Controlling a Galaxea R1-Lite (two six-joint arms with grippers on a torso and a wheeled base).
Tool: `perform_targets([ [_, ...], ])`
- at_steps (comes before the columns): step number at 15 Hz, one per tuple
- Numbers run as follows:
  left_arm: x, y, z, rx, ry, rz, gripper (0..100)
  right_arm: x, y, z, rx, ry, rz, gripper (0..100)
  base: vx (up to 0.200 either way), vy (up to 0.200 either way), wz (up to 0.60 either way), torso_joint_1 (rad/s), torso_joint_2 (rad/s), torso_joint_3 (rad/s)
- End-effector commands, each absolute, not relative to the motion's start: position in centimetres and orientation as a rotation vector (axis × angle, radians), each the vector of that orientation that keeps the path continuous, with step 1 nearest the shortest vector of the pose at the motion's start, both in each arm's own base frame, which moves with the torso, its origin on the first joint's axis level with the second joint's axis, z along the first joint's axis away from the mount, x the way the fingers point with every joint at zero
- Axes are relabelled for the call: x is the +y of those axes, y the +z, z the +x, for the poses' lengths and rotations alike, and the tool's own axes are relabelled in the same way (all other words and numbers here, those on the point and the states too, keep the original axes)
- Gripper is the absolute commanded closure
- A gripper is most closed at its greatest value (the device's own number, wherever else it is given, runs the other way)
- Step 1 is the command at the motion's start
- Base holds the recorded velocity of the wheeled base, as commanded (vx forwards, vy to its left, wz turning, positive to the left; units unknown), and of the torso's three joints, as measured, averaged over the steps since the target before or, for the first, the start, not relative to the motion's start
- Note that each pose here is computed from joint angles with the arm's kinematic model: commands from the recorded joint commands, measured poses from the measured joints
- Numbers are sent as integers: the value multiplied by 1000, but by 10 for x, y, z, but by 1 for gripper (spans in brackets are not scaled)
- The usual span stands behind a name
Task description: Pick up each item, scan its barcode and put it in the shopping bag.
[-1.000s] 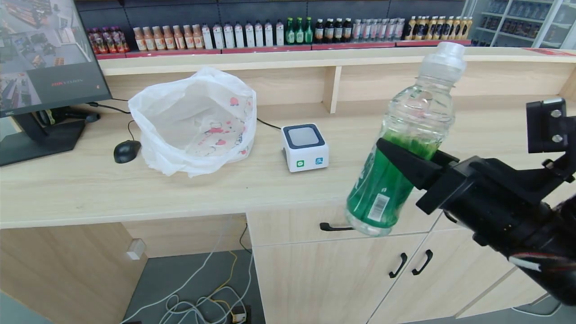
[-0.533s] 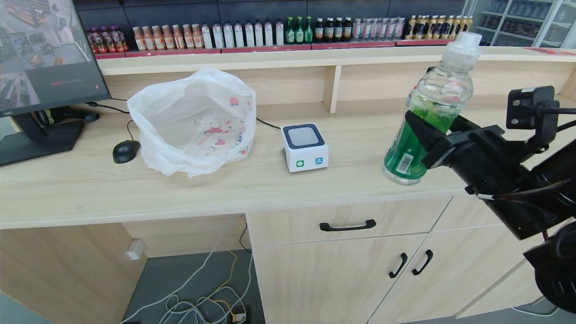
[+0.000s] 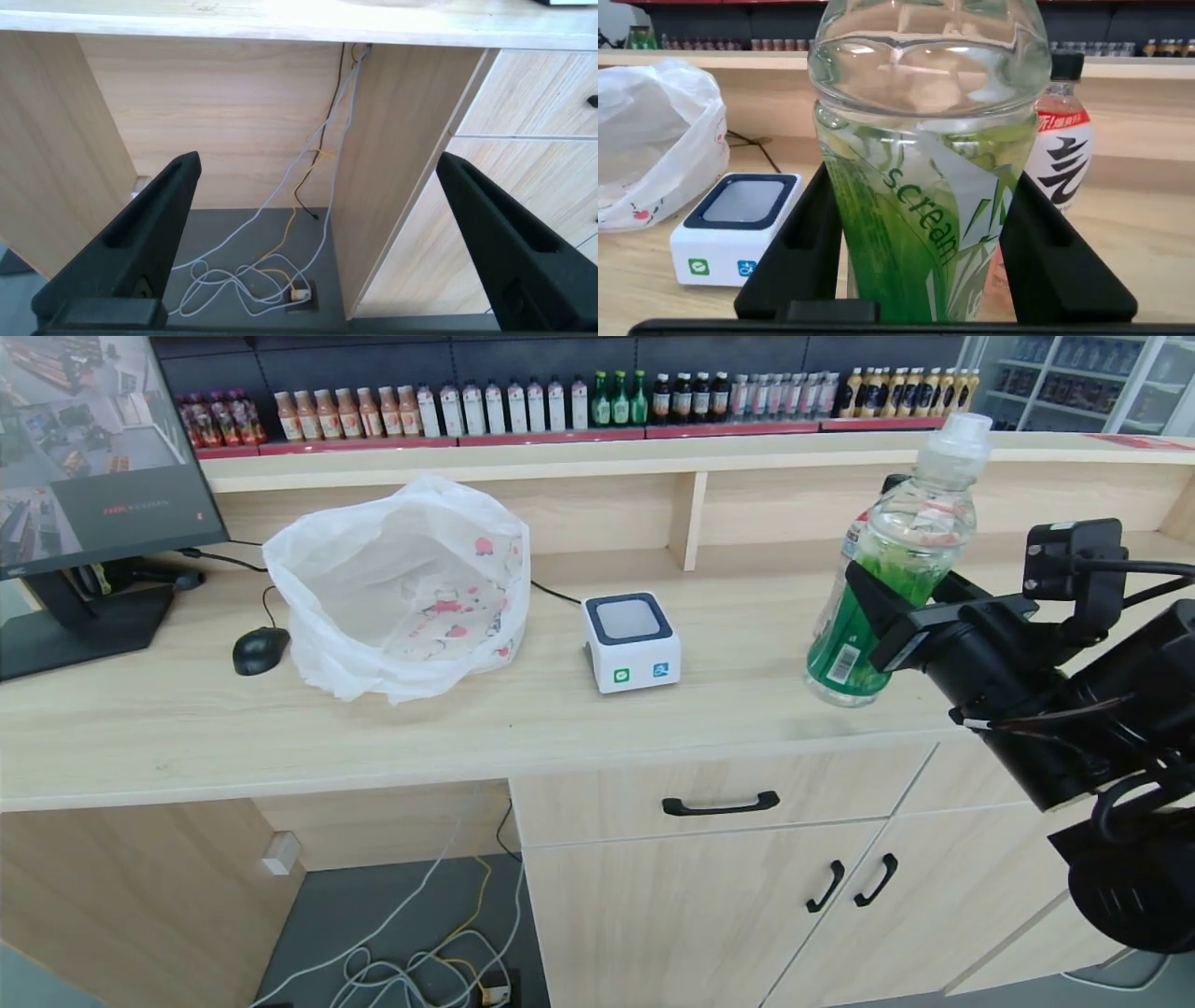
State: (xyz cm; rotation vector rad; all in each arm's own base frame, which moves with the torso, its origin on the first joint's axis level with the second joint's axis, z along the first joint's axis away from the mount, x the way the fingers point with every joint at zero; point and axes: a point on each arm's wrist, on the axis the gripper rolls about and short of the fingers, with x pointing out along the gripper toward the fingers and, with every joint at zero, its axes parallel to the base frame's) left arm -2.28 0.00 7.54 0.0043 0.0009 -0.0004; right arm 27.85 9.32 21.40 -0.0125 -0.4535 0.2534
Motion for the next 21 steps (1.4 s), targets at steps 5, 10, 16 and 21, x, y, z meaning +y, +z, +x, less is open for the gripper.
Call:
perform_targets([
  [5, 0, 75, -23, 0, 0, 0, 0, 94, 220, 279, -477, 254, -8, 100, 0, 200, 0, 6, 5, 1],
  [10, 0, 75, -23, 0, 0, 0, 0, 97, 219, 284, -480, 256, -8, 100, 0, 200, 0, 2, 4, 5],
  [16, 0, 75, -23, 0, 0, 5, 0, 99, 239, 290, -552, 185, 37, 100, 0, 67, 0, 0, 0, 1],
  [21, 0, 75, -23, 0, 0, 5, 0, 106, 230, 293, -539, 249, -59, 100, 0, 0, 0, 0, 0, 0],
])
